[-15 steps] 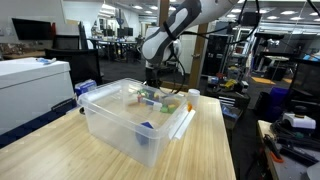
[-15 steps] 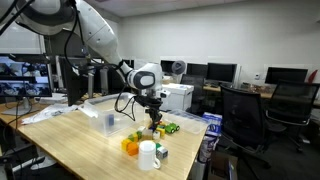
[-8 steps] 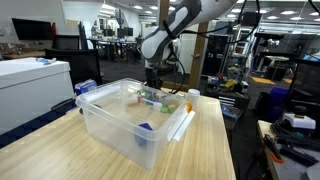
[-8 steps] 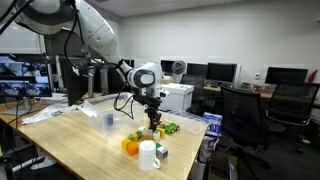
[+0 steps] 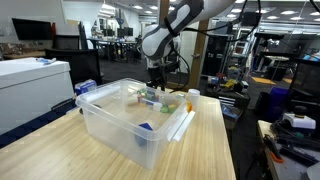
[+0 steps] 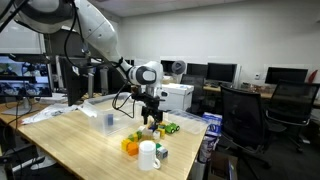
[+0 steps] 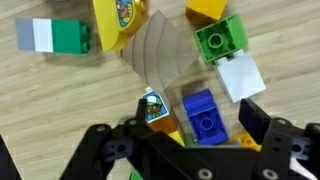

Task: Put the blue toy block in the transparent box, then put white and the yellow object in the box, then put the wooden toy block in the box

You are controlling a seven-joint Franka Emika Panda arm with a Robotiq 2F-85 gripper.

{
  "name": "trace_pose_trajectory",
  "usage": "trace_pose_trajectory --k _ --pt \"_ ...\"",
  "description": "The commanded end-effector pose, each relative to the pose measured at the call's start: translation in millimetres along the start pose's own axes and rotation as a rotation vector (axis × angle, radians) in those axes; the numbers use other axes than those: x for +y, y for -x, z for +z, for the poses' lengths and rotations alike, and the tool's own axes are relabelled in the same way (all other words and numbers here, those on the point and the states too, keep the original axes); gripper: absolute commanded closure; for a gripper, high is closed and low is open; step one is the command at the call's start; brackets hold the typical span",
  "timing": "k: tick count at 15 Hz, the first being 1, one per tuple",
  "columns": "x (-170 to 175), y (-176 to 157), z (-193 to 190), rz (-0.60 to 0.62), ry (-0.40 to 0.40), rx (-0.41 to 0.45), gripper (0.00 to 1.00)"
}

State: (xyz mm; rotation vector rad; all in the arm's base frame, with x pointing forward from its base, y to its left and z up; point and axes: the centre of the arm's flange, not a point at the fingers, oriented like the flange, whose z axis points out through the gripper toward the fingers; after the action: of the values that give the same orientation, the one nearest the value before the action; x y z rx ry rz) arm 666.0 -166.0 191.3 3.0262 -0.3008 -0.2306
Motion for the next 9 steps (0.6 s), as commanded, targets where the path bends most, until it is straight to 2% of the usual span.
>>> trace_pose_trajectory --k 1,9 --pt "8 5 4 -0.110 0.029 -0.026 0.00" --pt "39 3 16 -0.158 0.062 -0.044 0.00"
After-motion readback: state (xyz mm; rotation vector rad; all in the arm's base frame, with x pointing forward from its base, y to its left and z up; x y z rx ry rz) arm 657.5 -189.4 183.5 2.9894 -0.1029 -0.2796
